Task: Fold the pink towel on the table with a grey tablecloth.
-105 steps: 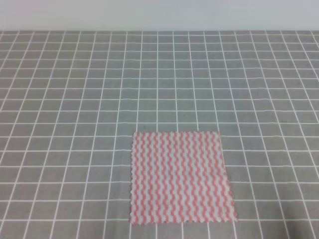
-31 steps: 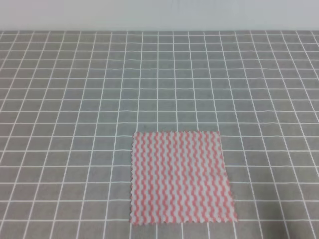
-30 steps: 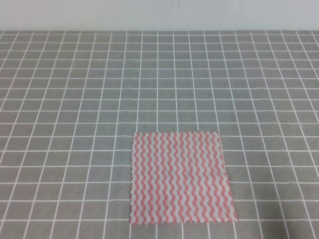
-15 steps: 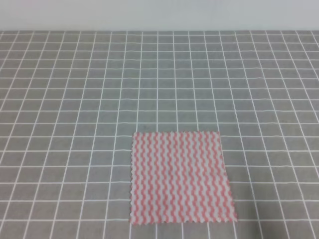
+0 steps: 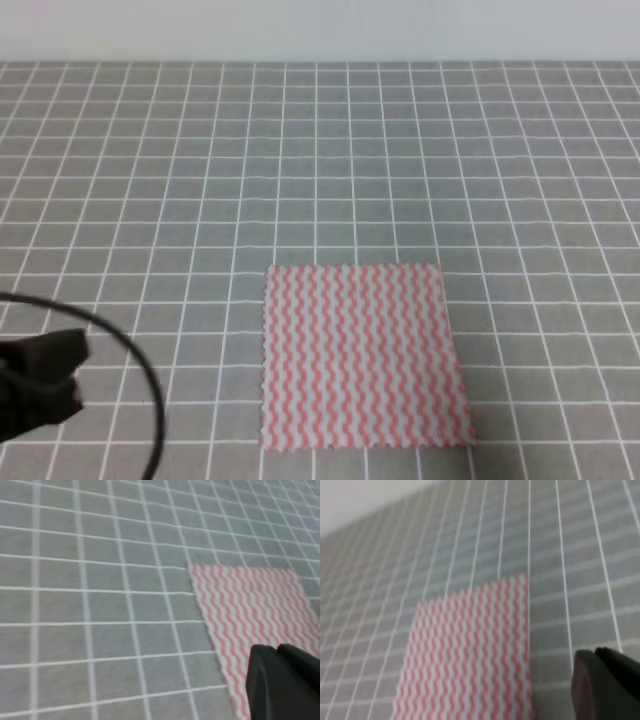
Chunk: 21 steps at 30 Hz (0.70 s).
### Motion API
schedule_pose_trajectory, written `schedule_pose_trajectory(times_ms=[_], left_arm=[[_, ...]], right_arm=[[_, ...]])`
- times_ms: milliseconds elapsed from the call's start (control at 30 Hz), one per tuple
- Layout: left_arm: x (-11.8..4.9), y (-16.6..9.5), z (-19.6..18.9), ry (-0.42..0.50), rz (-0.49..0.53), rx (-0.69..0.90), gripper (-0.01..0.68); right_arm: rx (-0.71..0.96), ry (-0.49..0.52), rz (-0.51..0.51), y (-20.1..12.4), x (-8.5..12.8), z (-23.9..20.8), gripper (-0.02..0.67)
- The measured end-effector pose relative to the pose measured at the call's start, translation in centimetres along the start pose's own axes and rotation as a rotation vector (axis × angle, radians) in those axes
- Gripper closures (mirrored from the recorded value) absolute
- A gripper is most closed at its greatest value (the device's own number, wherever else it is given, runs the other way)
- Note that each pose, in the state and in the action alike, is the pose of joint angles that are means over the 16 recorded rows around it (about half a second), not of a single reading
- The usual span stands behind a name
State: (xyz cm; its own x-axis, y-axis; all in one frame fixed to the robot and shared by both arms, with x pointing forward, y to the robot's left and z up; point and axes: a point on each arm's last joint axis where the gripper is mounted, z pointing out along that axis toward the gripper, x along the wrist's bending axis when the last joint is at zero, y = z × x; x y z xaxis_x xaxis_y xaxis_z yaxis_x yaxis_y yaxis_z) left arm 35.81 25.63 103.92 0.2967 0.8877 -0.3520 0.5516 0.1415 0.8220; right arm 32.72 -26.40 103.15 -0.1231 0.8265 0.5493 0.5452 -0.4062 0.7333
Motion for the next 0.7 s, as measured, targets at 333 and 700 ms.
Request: schedule_pose_trajectory(times_ms=[333, 700], left_arm=[[-1.9, 0.5, 4.2, -0.159, 0.093, 0.079, 0.674], [-6.1, -0.8, 7.7, -0.226, 0.213, 0.139, 0.674]], right_arm=[[0.209, 0.075, 0.045, -0.1, 0.3, 2.4, 0.664], [0.306, 0.186, 0.038, -0.6, 2.2, 4.8, 0.664]])
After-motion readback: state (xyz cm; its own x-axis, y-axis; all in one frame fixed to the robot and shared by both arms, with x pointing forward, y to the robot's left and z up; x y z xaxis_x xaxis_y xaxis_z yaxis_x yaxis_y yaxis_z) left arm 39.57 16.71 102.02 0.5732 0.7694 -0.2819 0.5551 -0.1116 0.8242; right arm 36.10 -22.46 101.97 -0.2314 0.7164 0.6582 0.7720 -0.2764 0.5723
